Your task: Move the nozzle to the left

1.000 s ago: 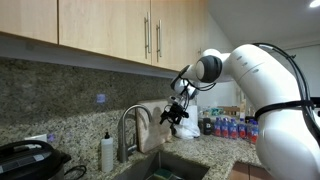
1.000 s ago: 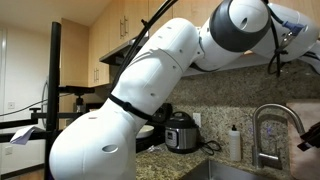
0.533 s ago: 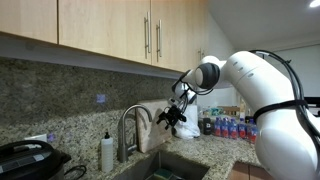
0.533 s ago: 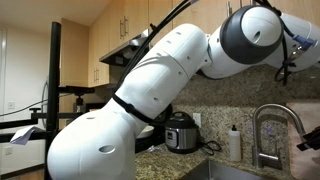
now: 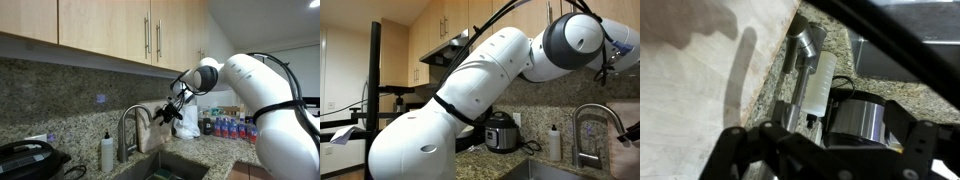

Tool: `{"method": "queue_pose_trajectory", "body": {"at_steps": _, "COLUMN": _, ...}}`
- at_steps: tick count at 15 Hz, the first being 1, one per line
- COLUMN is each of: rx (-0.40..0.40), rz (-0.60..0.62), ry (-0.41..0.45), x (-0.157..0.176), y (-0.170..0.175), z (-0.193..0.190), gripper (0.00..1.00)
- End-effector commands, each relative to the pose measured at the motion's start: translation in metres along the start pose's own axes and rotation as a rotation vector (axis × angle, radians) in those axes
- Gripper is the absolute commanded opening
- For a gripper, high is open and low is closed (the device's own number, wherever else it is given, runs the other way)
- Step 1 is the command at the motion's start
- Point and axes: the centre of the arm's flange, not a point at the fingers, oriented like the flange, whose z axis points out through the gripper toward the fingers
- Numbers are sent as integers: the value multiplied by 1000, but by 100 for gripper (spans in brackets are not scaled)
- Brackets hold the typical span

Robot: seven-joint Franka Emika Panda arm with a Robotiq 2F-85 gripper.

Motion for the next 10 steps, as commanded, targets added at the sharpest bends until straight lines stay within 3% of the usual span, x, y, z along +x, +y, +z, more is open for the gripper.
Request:
{"method": "queue_pose_trajectory", "body": {"at_steps": 1, "rx": -45, "rz": 26, "ry": -22, "x": 9, "y": 24, "z": 0, "gripper": 100}}
{"method": "queue_pose_trajectory", "body": {"at_steps": 4, "rx": -52, "rz": 16, "ry": -28, "x": 14, "y": 32, "z": 3, "gripper": 100}}
{"method": "queue_pose_trajectory", "body": {"at_steps": 10, "rx": 13, "rz": -23, "ry": 13, "x": 8, "y": 40, "z": 21, "gripper": 100}}
